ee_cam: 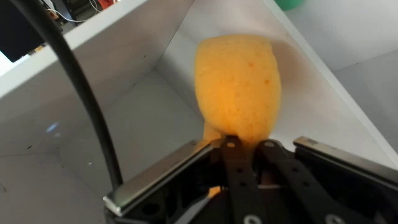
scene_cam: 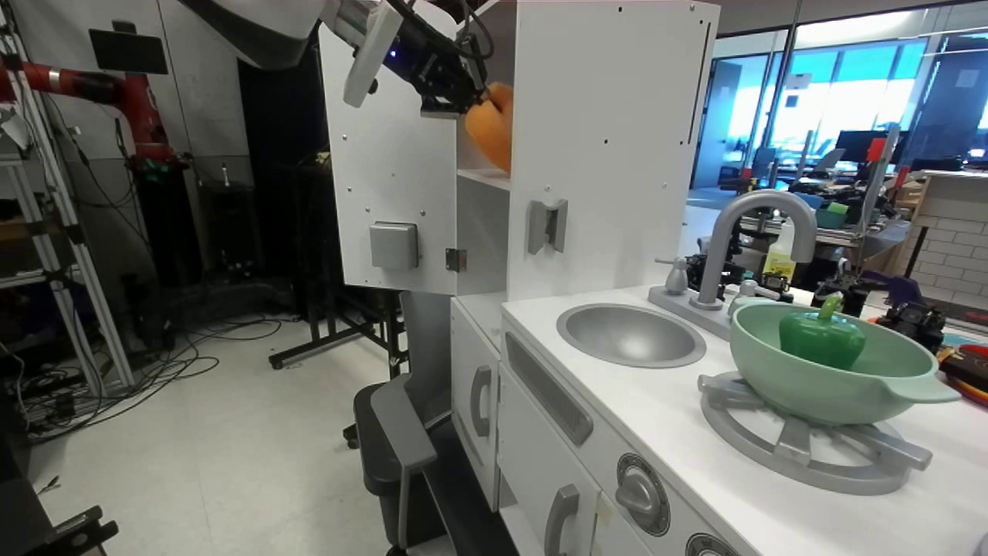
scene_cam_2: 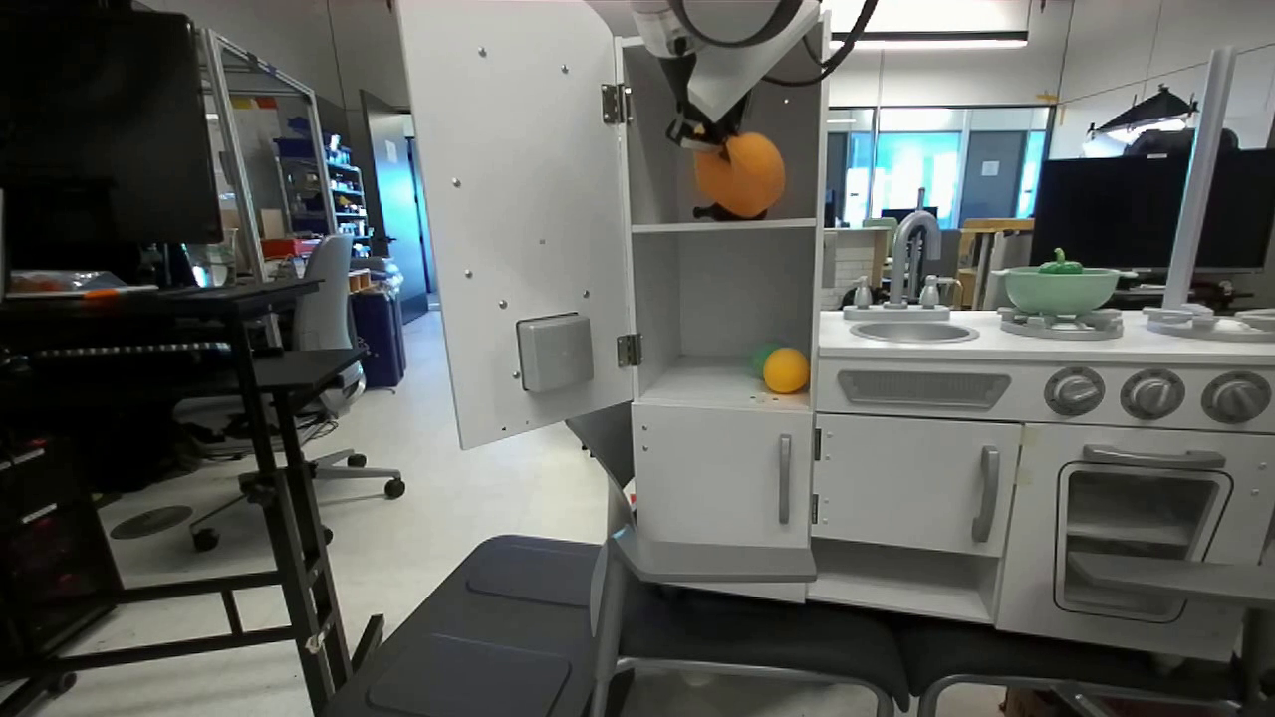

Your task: Open the top part of the fridge and put the black bottle and the sponge inside

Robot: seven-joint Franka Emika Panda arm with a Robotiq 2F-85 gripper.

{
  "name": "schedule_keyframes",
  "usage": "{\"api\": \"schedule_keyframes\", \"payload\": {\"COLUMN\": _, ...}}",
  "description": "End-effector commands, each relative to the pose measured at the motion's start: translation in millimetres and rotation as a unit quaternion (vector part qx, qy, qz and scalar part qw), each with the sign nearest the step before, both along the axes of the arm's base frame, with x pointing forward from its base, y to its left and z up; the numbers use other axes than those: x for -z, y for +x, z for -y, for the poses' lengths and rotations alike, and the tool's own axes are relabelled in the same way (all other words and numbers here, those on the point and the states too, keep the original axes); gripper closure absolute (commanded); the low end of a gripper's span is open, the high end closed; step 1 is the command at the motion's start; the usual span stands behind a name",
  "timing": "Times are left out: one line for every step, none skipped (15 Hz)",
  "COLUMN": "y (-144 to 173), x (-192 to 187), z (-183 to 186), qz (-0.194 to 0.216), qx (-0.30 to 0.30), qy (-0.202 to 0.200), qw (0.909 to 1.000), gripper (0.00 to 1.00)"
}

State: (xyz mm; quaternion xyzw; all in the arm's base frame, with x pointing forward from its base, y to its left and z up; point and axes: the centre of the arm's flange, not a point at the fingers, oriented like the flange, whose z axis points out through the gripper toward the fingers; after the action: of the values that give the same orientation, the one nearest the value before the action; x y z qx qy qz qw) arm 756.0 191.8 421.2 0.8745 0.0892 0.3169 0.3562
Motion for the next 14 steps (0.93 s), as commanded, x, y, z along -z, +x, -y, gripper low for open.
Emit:
{"api": "schedule_keyframes", "payload": {"y": 64.6, "x": 10.7, "z": -6.5, "qz": 0.031, "qx": -0.001, "qy": -0.015, "qw": 0.9994, "gripper": 0.98}}
{"api": "schedule_keyframes", "payload": {"y": 73.9, "x": 14.6, "z": -7.5, "qz": 0.033, "qx": 0.001, "qy": -0.018, "qw": 0.9993, "gripper": 0.98}}
{"api": "schedule_keyframes", "payload": {"y": 82.2, "x": 18.9, "z": -8.8, "qz": 0.038, "qx": 0.003, "qy": -0.022, "qw": 0.999, "gripper": 0.98}}
{"api": "schedule_keyframes", "payload": {"y": 85.7, "x": 25.3, "z": -5.3, "qz": 0.043, "qx": 0.002, "qy": -0.023, "qw": 0.9988, "gripper": 0.98}}
{"api": "schedule_keyframes", "payload": {"y": 93.1, "x": 25.1, "z": -7.0, "qz": 0.046, "qx": 0.004, "qy": -0.025, "qw": 0.9986, "gripper": 0.98}}
{"api": "schedule_keyframes", "payload": {"y": 96.8, "x": 26.9, "z": -7.4, "qz": 0.049, "qx": 0.004, "qy": -0.027, "qw": 0.9985, "gripper": 0.98}}
{"api": "schedule_keyframes", "payload": {"y": 97.9, "x": 30.5, "z": -6.3, "qz": 0.051, "qx": 0.005, "qy": -0.028, "qw": 0.9983, "gripper": 0.66}}
{"api": "schedule_keyframes", "payload": {"y": 101.3, "x": 29.7, "z": -8.8, "qz": 0.053, "qx": 0.006, "qy": -0.031, "qw": 0.9981, "gripper": 0.64}}
{"api": "schedule_keyframes", "payload": {"y": 101.6, "x": 30.1, "z": -9.8, "qz": 0.055, "qx": 0.004, "qy": -0.031, "qw": 0.998, "gripper": 0.58}}
{"api": "schedule_keyframes", "payload": {"y": 100.9, "x": 32.1, "z": -9.2, "qz": 0.057, "qx": 0.003, "qy": -0.03, "qw": 0.9979, "gripper": 0.49}}
{"api": "schedule_keyframes", "payload": {"y": 101.2, "x": 32.0, "z": -12.0, "qz": 0.059, "qx": 0.002, "qy": -0.03, "qw": 0.9978, "gripper": 0.43}}
{"api": "schedule_keyframes", "payload": {"y": 101.7, "x": 31.2, "z": -14.8, "qz": 0.061, "qx": 0.001, "qy": -0.029, "qw": 0.9977, "gripper": 0.36}}
{"api": "schedule_keyframes", "payload": {"y": 100.6, "x": 30.7, "z": -16.3, "qz": 0.063, "qx": 0.0, "qy": -0.028, "qw": 0.9976, "gripper": 0.28}}
{"api": "schedule_keyframes", "payload": {"y": 100.0, "x": 27.6, "z": -19.9, "qz": 0.064, "qx": -0.002, "qy": -0.026, "qw": 0.9976, "gripper": 0.21}}
